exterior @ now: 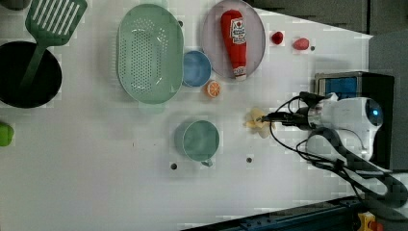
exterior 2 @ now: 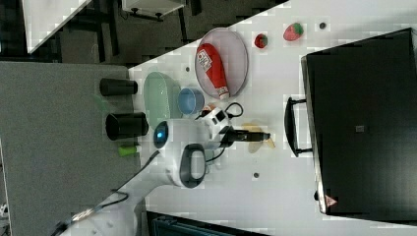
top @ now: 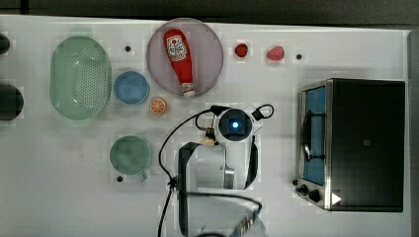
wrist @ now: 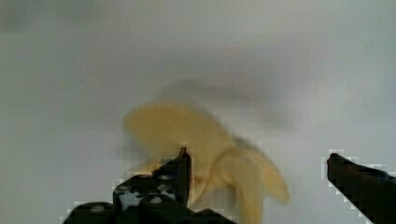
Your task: Pick Banana and place it in mug.
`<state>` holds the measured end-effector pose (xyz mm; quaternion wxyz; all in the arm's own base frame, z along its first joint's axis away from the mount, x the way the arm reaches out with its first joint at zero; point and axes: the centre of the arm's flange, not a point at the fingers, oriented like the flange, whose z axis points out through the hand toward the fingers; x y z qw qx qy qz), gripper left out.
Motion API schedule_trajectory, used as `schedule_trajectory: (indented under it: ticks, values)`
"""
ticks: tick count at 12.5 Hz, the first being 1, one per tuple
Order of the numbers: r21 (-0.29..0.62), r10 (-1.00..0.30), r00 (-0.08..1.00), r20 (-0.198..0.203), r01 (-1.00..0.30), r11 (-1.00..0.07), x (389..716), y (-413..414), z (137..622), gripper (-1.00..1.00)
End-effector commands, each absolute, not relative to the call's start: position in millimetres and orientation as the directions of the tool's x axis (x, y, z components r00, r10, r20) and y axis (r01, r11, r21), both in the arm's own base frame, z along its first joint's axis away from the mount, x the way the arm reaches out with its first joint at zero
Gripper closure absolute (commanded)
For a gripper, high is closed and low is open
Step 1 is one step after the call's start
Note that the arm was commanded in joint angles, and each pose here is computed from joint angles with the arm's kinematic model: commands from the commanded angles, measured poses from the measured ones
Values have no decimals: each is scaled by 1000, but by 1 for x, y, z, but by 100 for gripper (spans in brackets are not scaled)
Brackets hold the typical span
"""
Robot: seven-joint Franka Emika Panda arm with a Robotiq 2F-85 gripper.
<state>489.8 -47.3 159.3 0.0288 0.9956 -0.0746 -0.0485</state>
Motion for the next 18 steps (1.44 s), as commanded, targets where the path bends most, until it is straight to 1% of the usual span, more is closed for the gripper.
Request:
schedule_trajectory:
  ticks: [1, 3, 4, 5, 6, 7, 9, 10, 13, 15, 17, 18]
  values:
    - [35, -69, 993, -93, -66, -997, 480, -29, 148, -100]
    - [34, -67, 996, -55, -65, -997, 482, -28, 144, -100]
    - [34, -67, 997, -46, -65, -997, 481, -29, 142, -100]
    - [34, -69, 996, -54, -67, -997, 477, -29, 139, -69]
    - [32, -65, 996, -53, -63, -997, 477, -27, 139, -43]
    - [32, -65, 997, -52, -64, -997, 477, -27, 140, -20]
    - [31, -66, 997, -30, -65, -997, 481, -28, 149, 24]
    - [31, -71, 997, -25, -70, -997, 480, -29, 153, 38]
    - [29, -84, 996, 17, -85, -996, 485, -36, 185, 38]
    - [24, -95, 995, 35, -95, -995, 490, -39, 227, 38]
    - [19, -108, 994, 27, -109, -994, 493, -43, 281, 38]
    - [16, -117, 993, 11, -117, -993, 492, -47, 311, 38]
